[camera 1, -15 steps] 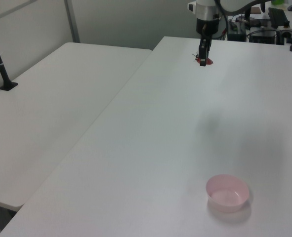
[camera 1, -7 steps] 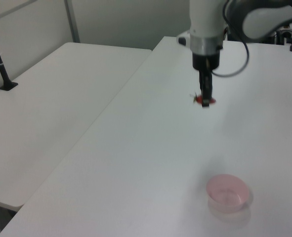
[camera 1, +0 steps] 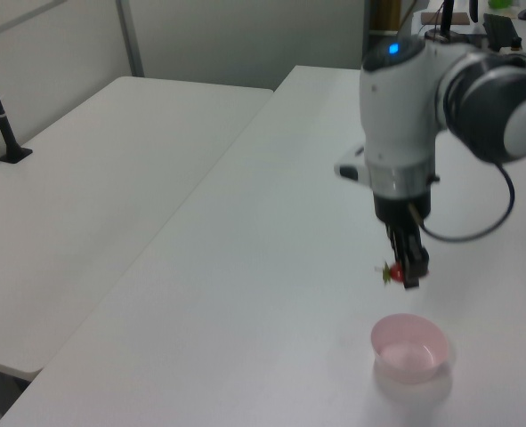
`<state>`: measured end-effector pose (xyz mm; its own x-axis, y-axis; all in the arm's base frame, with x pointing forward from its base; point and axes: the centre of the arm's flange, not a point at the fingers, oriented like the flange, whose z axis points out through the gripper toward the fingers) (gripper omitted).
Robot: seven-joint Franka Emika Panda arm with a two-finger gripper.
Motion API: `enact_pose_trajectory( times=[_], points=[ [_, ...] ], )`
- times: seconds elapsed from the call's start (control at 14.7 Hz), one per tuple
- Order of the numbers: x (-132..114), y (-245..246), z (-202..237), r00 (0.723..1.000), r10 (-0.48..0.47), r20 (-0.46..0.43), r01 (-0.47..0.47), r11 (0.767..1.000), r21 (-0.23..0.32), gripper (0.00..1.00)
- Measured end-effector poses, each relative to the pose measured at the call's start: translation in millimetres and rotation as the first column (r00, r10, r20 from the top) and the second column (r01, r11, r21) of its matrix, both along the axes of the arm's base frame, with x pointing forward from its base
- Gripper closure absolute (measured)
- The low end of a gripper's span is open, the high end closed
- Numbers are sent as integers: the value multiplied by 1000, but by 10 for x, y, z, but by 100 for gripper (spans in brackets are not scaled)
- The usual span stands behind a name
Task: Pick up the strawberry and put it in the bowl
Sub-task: 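Lift the strawberry and carry it over the pink bowl, then lower the strawberry into the pink bowl and open the gripper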
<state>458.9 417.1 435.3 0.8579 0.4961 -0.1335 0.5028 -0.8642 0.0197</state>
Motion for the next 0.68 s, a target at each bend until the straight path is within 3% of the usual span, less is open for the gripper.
enact_pose_trajectory(
  times=[0.27,0.47,0.68],
  points=[
    [-10,261,-569,1000,-8,-5,8,1000,-12,52],
    [-52,405,-895,1000,-9,-9,9,1000,-21,42],
    [-95,474,-923,1000,-24,-6,24,999,-24,15]
  ],
)
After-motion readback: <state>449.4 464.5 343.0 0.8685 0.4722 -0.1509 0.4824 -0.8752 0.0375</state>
